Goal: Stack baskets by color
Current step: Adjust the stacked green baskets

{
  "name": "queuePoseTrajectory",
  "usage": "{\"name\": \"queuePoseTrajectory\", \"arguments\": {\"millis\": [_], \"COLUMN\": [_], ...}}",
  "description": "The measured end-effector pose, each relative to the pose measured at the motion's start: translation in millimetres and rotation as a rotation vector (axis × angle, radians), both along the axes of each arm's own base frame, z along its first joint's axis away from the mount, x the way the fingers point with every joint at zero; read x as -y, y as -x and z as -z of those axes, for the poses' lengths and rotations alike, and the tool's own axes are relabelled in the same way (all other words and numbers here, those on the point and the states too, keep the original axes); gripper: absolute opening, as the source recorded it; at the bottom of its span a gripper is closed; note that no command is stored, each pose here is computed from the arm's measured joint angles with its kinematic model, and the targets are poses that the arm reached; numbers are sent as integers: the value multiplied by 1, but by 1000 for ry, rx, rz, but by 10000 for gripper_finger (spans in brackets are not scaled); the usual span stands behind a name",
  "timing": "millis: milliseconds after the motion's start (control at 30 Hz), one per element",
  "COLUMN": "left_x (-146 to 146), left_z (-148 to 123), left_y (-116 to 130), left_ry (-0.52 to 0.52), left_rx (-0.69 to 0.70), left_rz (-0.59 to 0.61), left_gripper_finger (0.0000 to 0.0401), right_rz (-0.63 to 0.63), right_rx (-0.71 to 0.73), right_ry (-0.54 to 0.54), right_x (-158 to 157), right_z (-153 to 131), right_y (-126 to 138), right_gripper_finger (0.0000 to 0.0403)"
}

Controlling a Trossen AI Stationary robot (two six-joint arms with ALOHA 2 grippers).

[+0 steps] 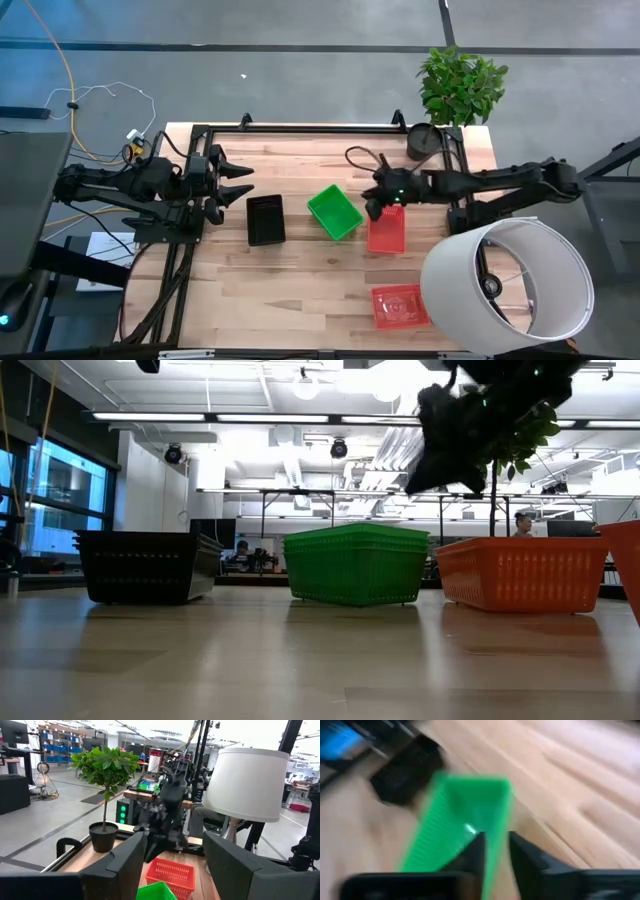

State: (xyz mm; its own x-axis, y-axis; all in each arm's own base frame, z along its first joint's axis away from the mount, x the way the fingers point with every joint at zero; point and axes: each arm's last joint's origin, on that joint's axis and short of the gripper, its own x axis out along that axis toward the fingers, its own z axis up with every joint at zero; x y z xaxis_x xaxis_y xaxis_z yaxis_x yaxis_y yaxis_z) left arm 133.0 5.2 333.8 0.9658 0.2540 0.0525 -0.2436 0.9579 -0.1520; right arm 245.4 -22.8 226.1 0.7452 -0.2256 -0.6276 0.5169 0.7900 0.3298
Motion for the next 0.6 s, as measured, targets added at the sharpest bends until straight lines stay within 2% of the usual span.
{"name": "queuePoseTrajectory", "arguments": {"millis": [67, 200, 300, 600], "left_x": [0, 0, 0, 0], "left_z": [0, 0, 0, 0], "left_y": [0, 0, 0, 0], "left_ry": [0, 1, 0, 0], "left_rx": [0, 0, 0, -1], "left_rz": [0, -3, -4, -3], "left_gripper_finger": [191, 191, 191, 191], "right_rz": [21, 23, 14, -63], "right_rx": [-98, -167, -214, -243], "right_ry": [-35, -131, -144, -150], "right_x": [3, 0, -6, -30], "right_z": [12, 30, 43, 41], "right_y": [1, -9, -15, -32], "right_gripper_finger": [16, 17, 3, 1]}}
